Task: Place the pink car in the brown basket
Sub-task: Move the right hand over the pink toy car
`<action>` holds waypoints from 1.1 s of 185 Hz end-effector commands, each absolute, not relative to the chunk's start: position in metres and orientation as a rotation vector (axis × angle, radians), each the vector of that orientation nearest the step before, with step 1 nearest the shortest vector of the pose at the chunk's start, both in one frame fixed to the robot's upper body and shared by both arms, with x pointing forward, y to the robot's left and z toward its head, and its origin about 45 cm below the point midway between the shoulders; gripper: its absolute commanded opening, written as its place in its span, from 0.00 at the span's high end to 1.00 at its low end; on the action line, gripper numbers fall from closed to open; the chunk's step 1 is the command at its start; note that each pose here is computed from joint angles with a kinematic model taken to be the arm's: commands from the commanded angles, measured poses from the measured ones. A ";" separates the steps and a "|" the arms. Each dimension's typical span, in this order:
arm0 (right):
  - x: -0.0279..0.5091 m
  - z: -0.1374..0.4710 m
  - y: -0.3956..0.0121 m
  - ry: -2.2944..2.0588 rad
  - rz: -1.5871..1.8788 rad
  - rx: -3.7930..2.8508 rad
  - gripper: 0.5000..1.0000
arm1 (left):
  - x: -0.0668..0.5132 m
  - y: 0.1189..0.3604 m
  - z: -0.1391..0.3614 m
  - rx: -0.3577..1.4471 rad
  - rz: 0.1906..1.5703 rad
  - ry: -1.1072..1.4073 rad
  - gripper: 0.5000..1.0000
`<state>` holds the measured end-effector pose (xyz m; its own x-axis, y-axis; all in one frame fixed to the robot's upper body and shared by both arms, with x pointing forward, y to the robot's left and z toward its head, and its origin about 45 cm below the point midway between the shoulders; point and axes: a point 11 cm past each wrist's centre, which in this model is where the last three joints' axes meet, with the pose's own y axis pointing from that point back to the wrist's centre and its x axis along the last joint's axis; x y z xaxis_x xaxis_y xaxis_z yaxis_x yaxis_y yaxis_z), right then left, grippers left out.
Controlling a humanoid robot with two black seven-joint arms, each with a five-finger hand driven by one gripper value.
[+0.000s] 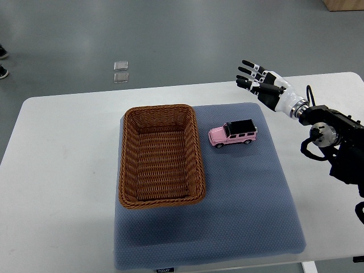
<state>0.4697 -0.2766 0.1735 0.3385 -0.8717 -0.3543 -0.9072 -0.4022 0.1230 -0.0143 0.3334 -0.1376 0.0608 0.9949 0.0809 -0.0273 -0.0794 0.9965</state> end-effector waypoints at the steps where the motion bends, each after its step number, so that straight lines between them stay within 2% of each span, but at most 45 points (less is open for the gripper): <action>1: 0.470 0.175 -0.276 1.654 0.562 -2.492 0.17 | -0.014 0.333 -0.138 1.277 1.232 1.107 0.00; 82: 0.472 0.179 -0.271 1.635 0.468 -2.612 0.17 | -0.014 0.332 -0.138 1.276 1.231 1.107 0.00; 126: 0.474 0.193 -0.249 1.535 0.227 -2.872 0.17 | -0.014 0.332 -0.138 1.276 1.231 1.107 0.00; 168: 0.468 0.198 -0.241 1.424 0.001 -3.069 0.17 | -0.014 0.333 -0.138 1.277 1.232 1.107 0.00; 204: 0.457 0.199 -0.245 1.284 -0.331 -3.291 0.17 | -0.013 0.332 -0.138 1.275 1.232 1.106 0.00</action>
